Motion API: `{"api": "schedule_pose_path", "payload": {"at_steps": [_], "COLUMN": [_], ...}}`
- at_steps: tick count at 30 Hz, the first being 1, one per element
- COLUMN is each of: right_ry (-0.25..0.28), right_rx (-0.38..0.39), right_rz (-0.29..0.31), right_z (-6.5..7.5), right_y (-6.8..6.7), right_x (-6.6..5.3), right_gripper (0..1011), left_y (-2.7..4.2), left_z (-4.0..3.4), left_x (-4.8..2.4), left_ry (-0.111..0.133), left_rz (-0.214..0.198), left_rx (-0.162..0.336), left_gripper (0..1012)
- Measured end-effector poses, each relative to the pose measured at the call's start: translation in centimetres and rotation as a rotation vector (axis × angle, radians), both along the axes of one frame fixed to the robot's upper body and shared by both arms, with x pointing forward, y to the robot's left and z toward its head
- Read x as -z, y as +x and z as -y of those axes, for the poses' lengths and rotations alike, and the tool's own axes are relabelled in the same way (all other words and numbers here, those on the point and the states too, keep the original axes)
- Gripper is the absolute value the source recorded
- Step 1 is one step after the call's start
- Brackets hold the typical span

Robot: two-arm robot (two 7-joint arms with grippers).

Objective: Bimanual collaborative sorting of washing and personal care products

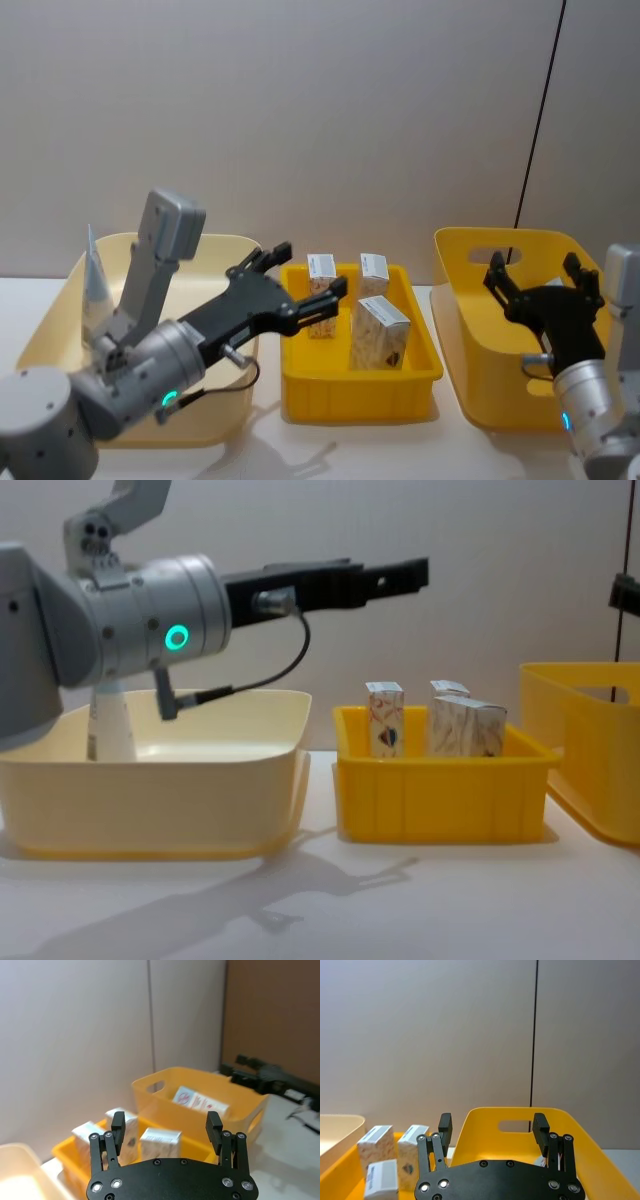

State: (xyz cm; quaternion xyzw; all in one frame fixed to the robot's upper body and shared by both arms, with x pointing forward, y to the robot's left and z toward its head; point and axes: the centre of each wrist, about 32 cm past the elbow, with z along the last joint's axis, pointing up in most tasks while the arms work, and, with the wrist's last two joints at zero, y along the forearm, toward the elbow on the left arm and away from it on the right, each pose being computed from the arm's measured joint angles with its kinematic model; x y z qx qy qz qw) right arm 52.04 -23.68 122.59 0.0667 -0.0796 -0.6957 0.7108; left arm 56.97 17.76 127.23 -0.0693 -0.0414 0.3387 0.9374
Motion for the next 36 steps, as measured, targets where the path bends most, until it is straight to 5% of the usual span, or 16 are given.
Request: {"api": "schedule_pose_path", "payload": {"at_steps": [24, 30, 36], "right_ry": [-0.048, -0.048, -0.048], "right_rx": [-0.269, -0.306, -0.316], "right_rz": [-0.117, -0.136, -0.141], "right_z": [0.1, 0.0, 0.0], "right_y": [-6.6, -7.5, -7.7], "right_x": [3.3, 3.6, 3.7], "right_gripper": [1001, 1001, 1001], "left_y": [-5.21, -6.75, -7.55], "left_z": [-1.53, -1.87, -2.03], "left_x": [4.95, 6.09, 6.63], "left_ry": [0.152, 0.190, 0.208], "left_rz": [0.039, 0.060, 0.072], "left_rx": [-0.324, -0.404, -0.442], "left_gripper": [1003, 1003, 1003]}}
